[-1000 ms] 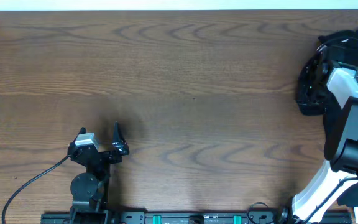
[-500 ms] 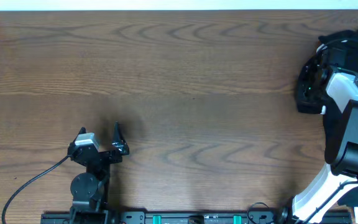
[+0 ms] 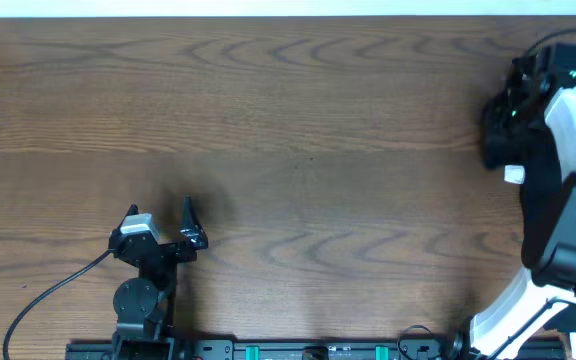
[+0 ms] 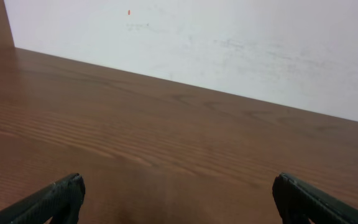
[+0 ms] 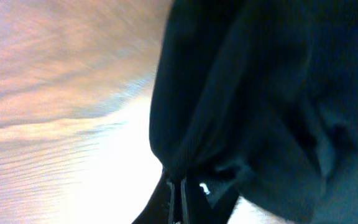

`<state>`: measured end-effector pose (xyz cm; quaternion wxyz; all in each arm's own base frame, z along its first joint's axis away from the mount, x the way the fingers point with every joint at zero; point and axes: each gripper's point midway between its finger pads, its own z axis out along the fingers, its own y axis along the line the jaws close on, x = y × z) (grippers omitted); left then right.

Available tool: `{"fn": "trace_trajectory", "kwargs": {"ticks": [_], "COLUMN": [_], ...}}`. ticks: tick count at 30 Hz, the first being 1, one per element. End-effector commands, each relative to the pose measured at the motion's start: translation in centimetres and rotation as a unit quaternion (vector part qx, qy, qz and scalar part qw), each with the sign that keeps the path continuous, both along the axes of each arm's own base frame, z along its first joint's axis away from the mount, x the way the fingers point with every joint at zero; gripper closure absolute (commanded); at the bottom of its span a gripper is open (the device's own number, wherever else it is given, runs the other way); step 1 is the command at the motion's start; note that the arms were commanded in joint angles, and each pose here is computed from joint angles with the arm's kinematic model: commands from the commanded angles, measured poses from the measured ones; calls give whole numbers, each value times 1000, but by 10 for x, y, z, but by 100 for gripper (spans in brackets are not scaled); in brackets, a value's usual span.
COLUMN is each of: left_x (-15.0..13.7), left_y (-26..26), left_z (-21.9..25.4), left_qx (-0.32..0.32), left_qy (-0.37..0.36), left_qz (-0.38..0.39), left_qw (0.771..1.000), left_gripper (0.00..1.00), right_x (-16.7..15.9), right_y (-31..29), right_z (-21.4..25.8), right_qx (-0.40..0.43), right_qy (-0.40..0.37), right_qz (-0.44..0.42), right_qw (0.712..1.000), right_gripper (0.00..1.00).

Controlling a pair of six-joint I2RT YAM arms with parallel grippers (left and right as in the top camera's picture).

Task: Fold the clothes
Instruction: 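Lift the black shirt with the right gripper, then drag the black shirt leftward across the table with the right gripper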

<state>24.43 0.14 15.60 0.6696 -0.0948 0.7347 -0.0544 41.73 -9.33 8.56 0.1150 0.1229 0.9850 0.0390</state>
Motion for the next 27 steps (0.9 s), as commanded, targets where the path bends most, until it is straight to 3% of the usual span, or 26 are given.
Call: {"fn": "trace_trajectory", "kwargs": {"ticks": [1, 11, 21, 27], "left_x": [-1, -1, -1, -1], "left_y": [1, 1, 1, 1], "left_z": [-18, -18, -18, -18], "left_qx": [10, 10, 10, 10], "left_qy": [26, 26, 26, 26], "left_qz": [3, 3, 3, 3], "left_qw": [1000, 1000, 1000, 1000], "left_gripper": [2, 2, 2, 2], "right_x": [10, -1, -4, -25], "right_y": [19, 131, 294, 420], "right_z": [60, 99, 69, 29], "right_qx": [1, 76, 131, 171], "right_qy": [-66, -95, -104, -114], "right_qz": [16, 112, 223, 313], "right_qw": [998, 986, 961, 927], "right_gripper": [99, 99, 99, 99]}}
